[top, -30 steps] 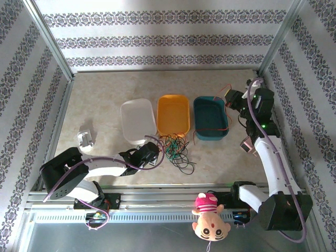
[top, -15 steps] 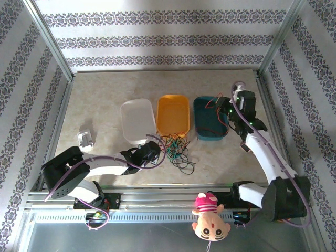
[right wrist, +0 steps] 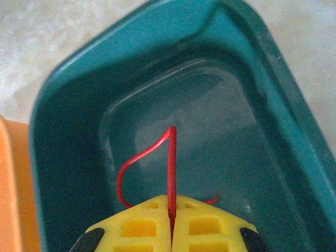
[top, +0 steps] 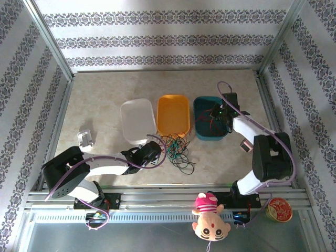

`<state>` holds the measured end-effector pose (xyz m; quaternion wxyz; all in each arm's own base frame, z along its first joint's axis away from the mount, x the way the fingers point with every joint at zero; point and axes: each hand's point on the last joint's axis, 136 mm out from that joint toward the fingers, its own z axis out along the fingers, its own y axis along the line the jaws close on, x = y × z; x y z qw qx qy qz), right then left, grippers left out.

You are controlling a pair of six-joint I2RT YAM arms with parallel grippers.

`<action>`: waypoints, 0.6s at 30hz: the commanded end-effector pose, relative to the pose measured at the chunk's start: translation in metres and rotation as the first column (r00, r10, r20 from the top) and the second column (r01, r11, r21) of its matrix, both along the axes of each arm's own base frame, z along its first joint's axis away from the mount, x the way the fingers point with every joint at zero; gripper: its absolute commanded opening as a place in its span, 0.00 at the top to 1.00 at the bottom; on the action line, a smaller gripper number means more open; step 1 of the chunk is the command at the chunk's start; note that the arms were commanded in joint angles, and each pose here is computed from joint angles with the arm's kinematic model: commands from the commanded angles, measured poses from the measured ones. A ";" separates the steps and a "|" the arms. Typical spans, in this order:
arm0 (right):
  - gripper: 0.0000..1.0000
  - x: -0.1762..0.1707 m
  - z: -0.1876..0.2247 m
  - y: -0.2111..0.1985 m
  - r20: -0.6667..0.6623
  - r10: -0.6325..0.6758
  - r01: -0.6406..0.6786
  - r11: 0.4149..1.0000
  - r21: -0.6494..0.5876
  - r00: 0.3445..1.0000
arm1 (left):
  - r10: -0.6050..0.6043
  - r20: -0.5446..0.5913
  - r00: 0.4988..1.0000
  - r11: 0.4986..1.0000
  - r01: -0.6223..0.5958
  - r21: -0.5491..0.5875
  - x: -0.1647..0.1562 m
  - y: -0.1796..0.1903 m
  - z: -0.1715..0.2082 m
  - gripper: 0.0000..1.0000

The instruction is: Untangle the cables

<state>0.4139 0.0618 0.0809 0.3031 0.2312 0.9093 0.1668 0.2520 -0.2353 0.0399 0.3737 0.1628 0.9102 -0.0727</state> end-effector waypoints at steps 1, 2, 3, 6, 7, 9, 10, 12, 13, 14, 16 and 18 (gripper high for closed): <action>1.00 0.009 0.001 0.010 -0.013 0.007 -0.007 1.000 0.009 1.000 | -0.037 -0.008 0.999 0.999 0.037 0.023 -0.005 -0.007 0.002 1.00; 1.00 0.010 -0.002 0.012 -0.021 0.014 -0.014 1.000 0.003 1.000 | -0.038 -0.008 0.999 0.999 0.038 0.022 -0.005 -0.007 0.002 1.00; 1.00 0.011 -0.003 0.013 -0.027 0.021 -0.021 1.000 0.000 0.999 | -0.038 -0.008 0.999 0.999 0.038 0.024 -0.005 -0.007 0.002 1.00; 0.93 0.013 -0.006 0.019 -0.048 0.049 -0.050 0.999 -0.015 0.998 | -0.041 -0.008 0.999 0.999 0.041 0.025 -0.005 -0.008 0.002 1.00; 0.82 0.013 -0.004 0.021 -0.048 0.058 -0.059 0.998 -0.021 0.997 | -0.042 -0.007 0.999 0.999 0.042 0.024 -0.005 -0.008 0.002 1.00; 0.62 0.014 0.007 0.021 -0.019 0.064 -0.065 0.997 -0.051 0.998 | -0.044 -0.005 0.999 0.999 0.044 0.025 -0.004 -0.009 0.003 1.00; 0.58 0.013 0.014 0.019 -0.003 0.058 -0.058 0.996 -0.074 0.998 | -0.044 -0.007 0.999 0.999 0.044 0.025 -0.005 -0.009 0.002 1.00; 0.51 0.011 0.031 0.012 0.042 0.043 -0.038 0.992 -0.123 0.998 | -0.044 -0.007 0.999 0.999 0.044 0.024 -0.004 -0.009 0.003 1.00; 0.49 0.009 0.039 0.010 0.061 0.043 -0.034 0.989 -0.142 0.997 | -0.044 -0.006 0.999 0.999 0.044 0.024 -0.005 -0.009 0.003 1.00; 0.47 0.006 0.047 0.008 0.079 0.049 -0.036 0.986 -0.160 0.996 | -0.045 -0.007 0.999 0.999 0.045 0.024 -0.005 -0.009 0.002 1.00; 0.46 0.000 0.059 0.010 0.097 0.075 -0.057 0.983 -0.177 0.992 | -0.045 -0.006 0.999 0.999 0.046 0.022 -0.005 -0.009 0.003 1.00; 0.45 -0.008 0.063 0.016 0.096 0.112 -0.094 0.980 -0.177 0.989 | -0.045 -0.003 0.999 0.999 0.045 0.022 -0.004 -0.010 0.003 1.00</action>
